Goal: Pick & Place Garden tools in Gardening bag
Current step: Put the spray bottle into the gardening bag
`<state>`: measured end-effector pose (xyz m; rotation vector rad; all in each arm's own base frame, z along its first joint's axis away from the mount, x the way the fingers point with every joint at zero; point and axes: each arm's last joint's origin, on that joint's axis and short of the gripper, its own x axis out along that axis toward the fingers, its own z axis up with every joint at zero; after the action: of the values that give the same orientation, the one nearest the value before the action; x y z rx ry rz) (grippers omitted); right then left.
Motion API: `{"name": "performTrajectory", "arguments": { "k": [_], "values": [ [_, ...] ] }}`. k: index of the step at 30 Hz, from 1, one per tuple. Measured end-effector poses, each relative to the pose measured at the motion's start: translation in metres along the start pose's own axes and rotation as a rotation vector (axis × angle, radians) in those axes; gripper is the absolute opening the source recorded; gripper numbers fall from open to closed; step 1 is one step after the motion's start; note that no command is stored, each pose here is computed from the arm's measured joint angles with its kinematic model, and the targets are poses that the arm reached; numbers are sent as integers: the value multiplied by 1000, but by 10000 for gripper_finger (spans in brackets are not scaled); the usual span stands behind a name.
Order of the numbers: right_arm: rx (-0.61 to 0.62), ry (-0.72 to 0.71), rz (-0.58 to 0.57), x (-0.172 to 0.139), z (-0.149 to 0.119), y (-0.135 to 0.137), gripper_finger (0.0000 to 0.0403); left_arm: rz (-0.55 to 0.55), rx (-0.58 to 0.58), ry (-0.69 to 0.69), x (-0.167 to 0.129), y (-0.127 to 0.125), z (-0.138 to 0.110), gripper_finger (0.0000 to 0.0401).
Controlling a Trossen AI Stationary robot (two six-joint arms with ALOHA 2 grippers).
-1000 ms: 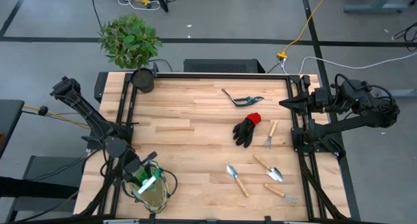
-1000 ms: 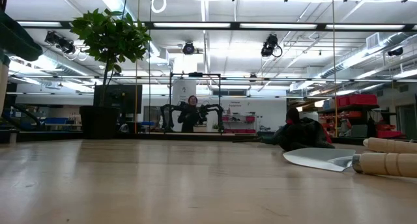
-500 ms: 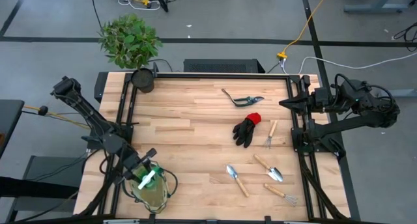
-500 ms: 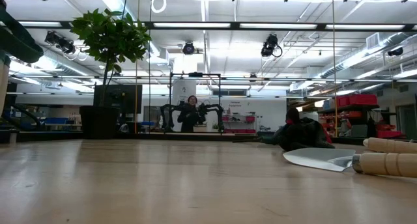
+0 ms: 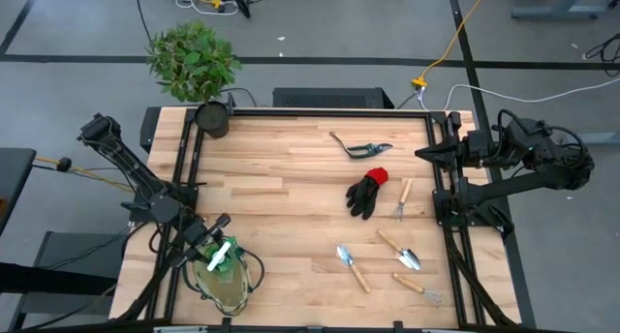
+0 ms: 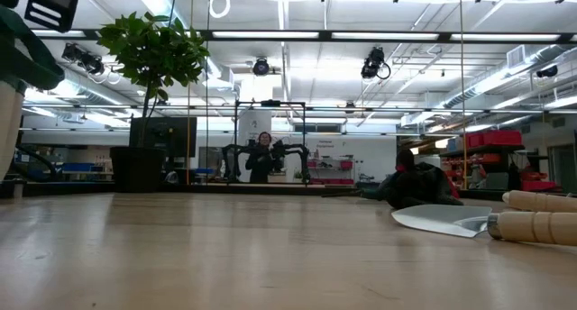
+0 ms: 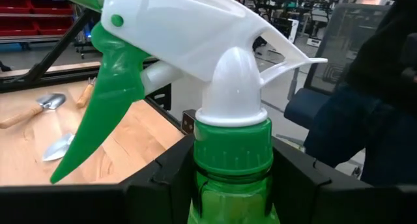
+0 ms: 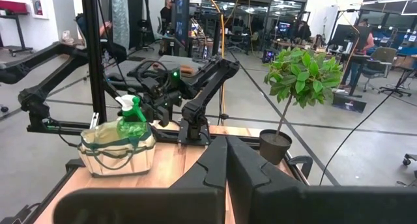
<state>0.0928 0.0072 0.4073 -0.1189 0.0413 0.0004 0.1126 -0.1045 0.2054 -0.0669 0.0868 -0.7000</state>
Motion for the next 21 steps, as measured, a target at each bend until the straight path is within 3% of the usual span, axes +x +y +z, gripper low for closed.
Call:
{"name": "performTrajectory", "arguments": {
  "k": [21],
  "values": [
    [0,0,0,0,0,0,11,58,-77,-13,-1,-2,0,168]
  ]
}}
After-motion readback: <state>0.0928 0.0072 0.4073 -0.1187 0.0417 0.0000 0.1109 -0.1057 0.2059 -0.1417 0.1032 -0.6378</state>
